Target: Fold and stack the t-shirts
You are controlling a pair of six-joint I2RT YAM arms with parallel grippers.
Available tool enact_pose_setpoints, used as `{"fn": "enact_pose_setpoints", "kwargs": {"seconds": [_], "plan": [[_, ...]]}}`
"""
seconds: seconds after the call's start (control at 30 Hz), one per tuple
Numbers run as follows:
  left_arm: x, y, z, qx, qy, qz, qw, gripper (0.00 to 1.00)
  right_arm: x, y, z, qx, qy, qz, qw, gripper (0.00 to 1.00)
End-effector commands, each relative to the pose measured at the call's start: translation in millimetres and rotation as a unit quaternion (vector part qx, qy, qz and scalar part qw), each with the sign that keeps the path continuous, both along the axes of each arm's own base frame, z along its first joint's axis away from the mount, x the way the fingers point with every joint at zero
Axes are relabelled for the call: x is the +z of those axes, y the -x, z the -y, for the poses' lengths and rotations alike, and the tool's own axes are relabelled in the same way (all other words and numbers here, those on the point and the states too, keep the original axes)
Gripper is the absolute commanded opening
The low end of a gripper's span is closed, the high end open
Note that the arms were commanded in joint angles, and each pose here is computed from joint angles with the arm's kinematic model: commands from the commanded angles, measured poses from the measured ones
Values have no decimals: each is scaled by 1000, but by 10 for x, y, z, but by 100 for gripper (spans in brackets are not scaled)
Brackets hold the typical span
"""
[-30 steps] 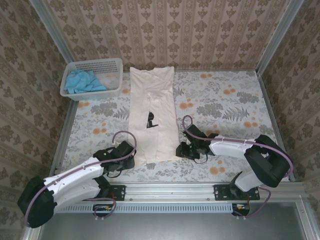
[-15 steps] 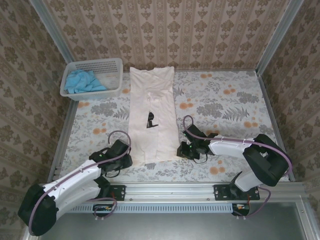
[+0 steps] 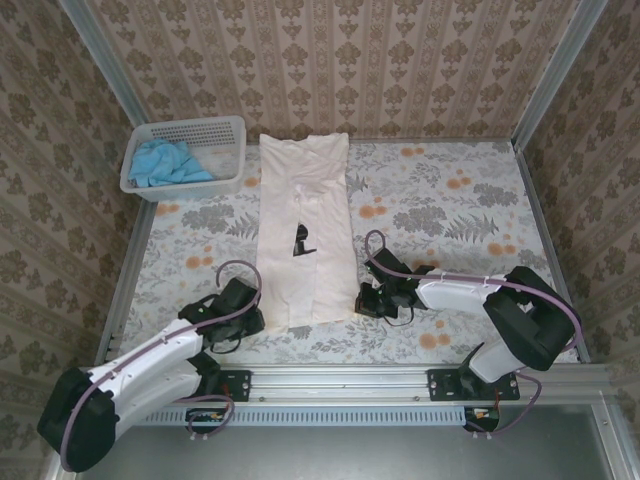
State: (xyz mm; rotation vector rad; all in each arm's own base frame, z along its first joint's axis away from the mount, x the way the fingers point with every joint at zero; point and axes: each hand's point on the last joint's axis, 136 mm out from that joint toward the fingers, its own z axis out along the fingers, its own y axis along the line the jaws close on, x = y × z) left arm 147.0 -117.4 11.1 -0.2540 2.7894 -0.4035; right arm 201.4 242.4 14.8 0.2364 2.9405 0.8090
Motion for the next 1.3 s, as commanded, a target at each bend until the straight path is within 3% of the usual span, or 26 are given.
{"fn": "enact_pose_setpoints", "kwargs": {"seconds": [0.0,0.1,0.23,0.47,0.83,1.0,1.27], "plan": [[63,-20,499,-59,116,5,992,12,-33,130,45,10,10,-13,1000,0],[64,-32,523,-65,116,5,991,0,-17,169,99,10,14,-13,1000,0],[60,4,596,-87,119,-4,989,0,-5,253,180,8,18,-15,1000,0],[119,305,671,-163,73,-22,984,0,13,518,437,-13,18,-20,1000,0],[382,695,764,-200,138,-41,969,0,186,924,661,-57,-18,-5,998,0],[741,487,666,-168,146,6,975,0,546,706,599,-59,-26,45,997,0],[1094,-262,653,-96,185,53,977,0,1062,-213,404,-73,-40,107,991,0]]}}
